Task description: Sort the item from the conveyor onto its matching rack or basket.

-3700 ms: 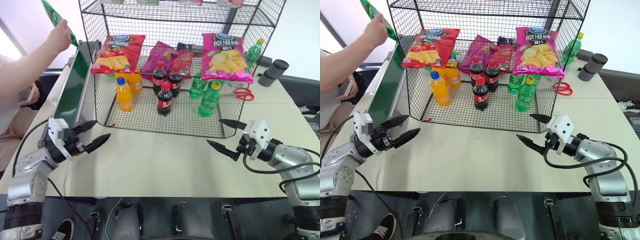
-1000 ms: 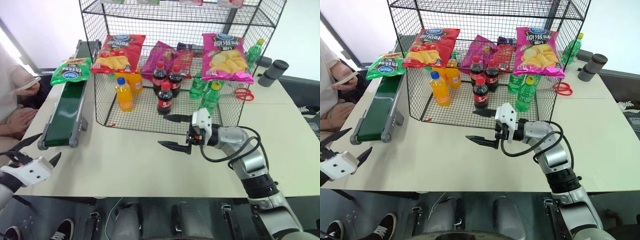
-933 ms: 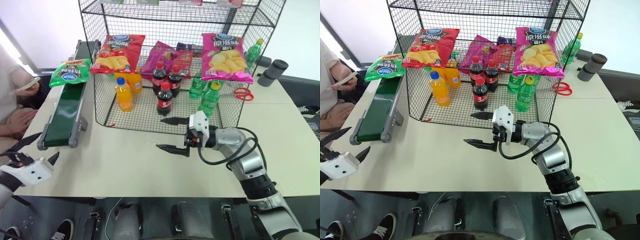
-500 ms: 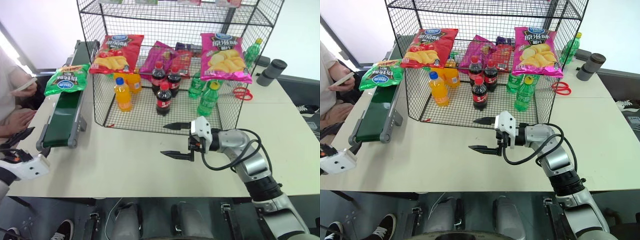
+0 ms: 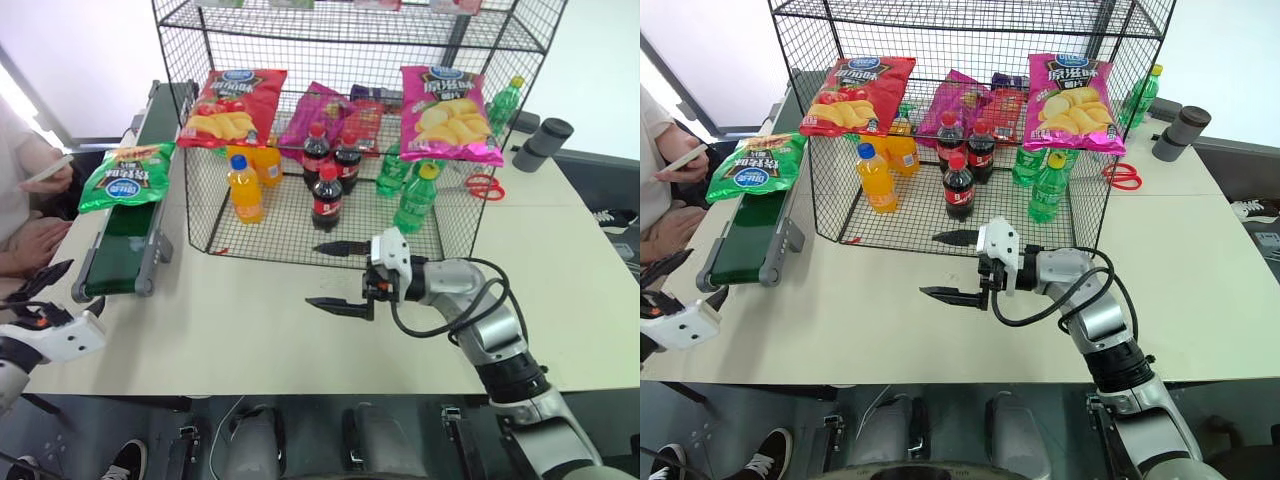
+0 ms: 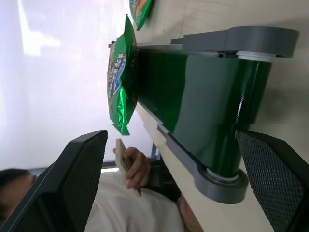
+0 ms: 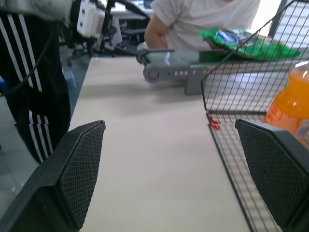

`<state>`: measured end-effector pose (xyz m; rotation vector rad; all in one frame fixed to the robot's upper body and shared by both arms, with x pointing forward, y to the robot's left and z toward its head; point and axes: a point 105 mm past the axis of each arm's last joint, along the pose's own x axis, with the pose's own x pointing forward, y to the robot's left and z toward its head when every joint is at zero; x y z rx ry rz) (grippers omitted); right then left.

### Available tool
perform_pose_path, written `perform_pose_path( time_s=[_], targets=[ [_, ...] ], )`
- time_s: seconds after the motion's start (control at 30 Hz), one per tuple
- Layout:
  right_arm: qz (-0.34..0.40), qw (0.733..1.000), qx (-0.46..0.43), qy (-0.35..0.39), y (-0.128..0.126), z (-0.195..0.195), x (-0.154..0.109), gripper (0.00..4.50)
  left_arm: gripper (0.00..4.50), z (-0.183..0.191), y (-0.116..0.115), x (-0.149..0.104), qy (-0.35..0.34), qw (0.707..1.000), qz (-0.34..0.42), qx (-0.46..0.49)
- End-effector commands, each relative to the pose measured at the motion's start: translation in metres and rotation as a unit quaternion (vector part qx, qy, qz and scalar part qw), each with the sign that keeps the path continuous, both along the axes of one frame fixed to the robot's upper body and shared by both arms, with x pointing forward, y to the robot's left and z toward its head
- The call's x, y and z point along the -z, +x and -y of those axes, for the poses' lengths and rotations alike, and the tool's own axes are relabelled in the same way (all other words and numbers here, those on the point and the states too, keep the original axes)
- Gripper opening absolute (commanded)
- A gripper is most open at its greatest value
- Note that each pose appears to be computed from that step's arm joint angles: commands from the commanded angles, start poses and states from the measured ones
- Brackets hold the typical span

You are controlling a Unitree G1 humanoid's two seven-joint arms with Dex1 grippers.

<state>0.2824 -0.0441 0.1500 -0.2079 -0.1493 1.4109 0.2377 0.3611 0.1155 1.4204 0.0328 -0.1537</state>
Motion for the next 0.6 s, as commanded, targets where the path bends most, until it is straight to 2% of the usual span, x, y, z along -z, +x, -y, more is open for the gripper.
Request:
perform_pose_path(
  time_s=[0.03, 0.6],
  targets=[
    [0.002, 0.999, -0.014, 0.037, -0.006, -0.006, -0.019, 4.49, 4.50, 0.000, 0.001, -0.009, 0.003, 1.000, 0.026, -0.004],
    [-0.006, 0.998, -0.003, 0.057, -0.006, -0.013, -0.024, 4.49, 4.50, 0.003, 0.008, -0.020, 0.002, 0.999, 0.045, 0.004]
  ],
)
